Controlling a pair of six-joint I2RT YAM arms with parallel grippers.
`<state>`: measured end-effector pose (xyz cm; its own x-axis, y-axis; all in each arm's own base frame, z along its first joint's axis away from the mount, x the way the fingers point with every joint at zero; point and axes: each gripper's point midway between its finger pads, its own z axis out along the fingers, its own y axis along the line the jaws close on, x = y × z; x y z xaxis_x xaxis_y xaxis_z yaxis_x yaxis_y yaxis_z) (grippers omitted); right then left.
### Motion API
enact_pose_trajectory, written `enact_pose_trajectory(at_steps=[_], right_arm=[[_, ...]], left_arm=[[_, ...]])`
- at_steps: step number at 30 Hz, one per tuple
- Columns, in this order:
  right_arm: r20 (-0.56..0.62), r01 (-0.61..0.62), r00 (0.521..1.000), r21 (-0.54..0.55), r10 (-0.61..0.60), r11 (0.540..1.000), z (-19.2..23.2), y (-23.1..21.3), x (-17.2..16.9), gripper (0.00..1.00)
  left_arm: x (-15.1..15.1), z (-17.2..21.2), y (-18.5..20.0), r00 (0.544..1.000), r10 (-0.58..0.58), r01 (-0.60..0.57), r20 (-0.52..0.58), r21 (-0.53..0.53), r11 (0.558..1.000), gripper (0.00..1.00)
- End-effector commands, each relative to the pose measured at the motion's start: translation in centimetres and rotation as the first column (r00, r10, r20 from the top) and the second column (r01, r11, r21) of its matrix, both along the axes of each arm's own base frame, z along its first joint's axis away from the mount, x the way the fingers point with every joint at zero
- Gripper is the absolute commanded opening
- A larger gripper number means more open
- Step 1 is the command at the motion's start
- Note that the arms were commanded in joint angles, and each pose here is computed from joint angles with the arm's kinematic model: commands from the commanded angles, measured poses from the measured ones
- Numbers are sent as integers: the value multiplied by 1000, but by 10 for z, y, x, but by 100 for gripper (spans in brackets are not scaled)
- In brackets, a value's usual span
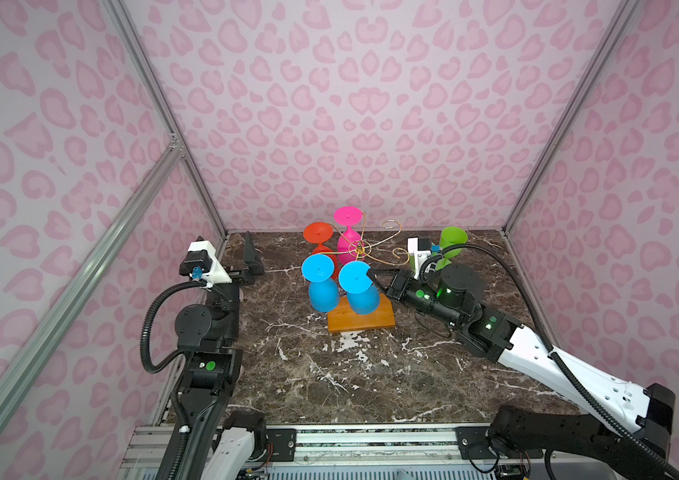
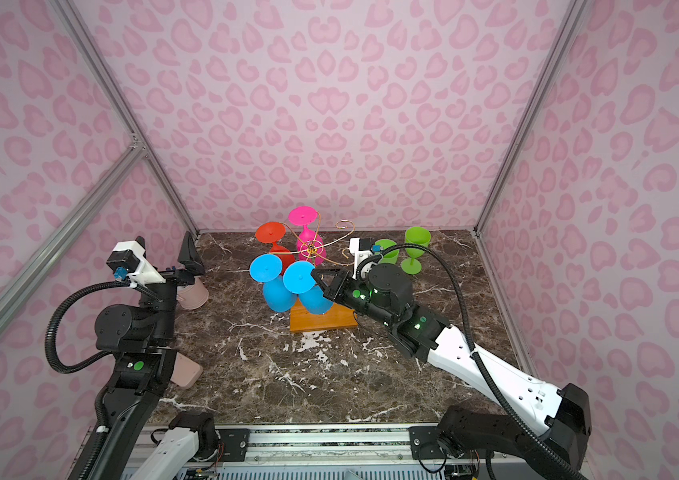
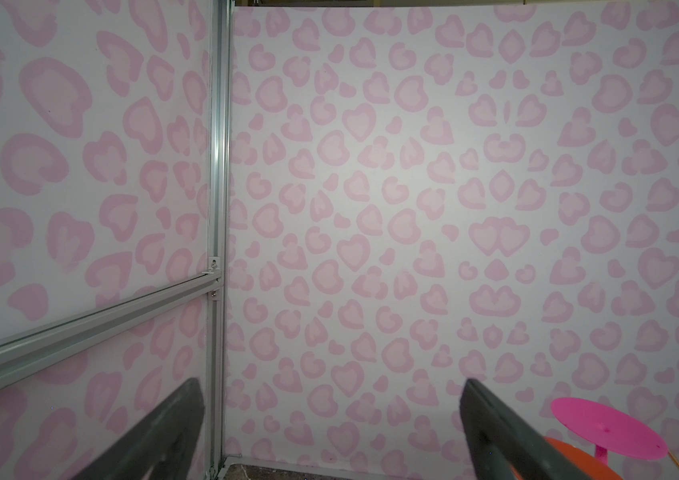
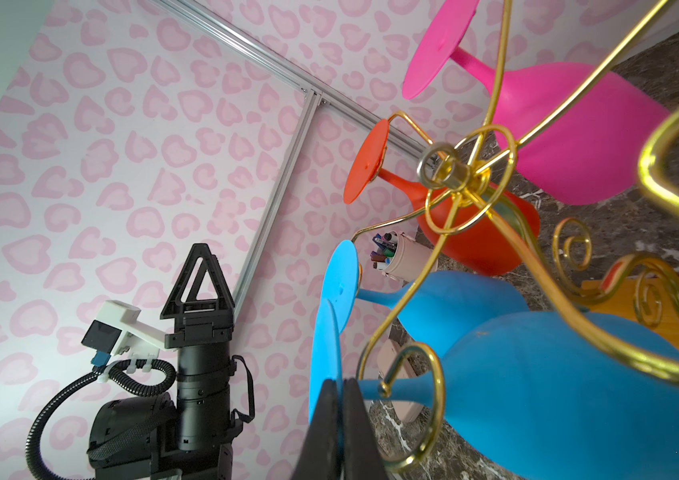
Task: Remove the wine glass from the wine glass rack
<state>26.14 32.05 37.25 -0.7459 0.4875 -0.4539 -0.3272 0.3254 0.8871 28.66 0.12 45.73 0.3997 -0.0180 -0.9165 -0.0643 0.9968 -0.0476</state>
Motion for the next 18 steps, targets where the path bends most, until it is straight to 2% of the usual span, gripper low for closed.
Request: enact_pose_trajectory(at_steps=[1,18], right_arm=[[52,29,998,57,-32,998,19,-1,6,0],[72,78,994,106,-86,991,37,-6,14,0]], left_arm=[[-3,4,2,1000,11,-11,19,2,1000,97],[-2,3,2,1000,10,-10,18,0,1000,97]])
